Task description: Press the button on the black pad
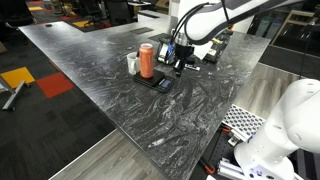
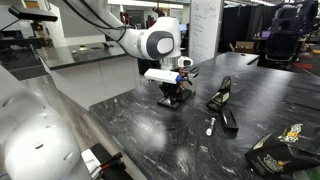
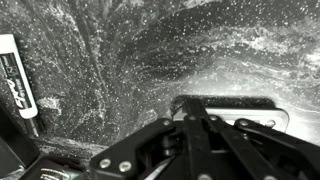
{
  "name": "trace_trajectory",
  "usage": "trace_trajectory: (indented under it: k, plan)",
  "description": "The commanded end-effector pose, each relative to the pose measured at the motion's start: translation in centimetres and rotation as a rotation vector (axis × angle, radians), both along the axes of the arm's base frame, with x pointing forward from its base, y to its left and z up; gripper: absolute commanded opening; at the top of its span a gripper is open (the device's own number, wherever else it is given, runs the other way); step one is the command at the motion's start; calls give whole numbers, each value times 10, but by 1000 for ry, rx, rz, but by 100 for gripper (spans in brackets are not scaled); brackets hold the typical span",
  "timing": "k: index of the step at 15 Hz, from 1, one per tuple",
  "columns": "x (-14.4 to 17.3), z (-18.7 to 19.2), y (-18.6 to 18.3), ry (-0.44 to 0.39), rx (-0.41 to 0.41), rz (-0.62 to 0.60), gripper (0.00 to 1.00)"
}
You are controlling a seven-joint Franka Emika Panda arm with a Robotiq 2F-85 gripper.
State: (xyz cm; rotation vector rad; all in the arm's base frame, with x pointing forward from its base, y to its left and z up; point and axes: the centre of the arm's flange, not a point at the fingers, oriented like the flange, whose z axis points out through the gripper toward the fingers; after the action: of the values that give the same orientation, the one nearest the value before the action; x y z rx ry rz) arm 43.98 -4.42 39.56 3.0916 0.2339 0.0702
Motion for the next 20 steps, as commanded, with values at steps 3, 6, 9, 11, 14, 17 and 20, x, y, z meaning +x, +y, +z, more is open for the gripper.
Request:
trace_trajectory:
  k: [3, 6, 9, 11, 14, 17, 20]
  plan:
    - [18, -7, -2, 4, 13, 39, 0]
    - [24, -7, 9, 5, 10, 83, 0]
    - [30, -9, 19, 9, 13, 119, 0]
    - [33, -11, 22, 12, 8, 129, 0]
    - [36, -19, 18, 16, -9, 118, 0]
    - [37, -24, 14, 13, -14, 109, 0]
    - [37, -27, 10, 15, -18, 99, 0]
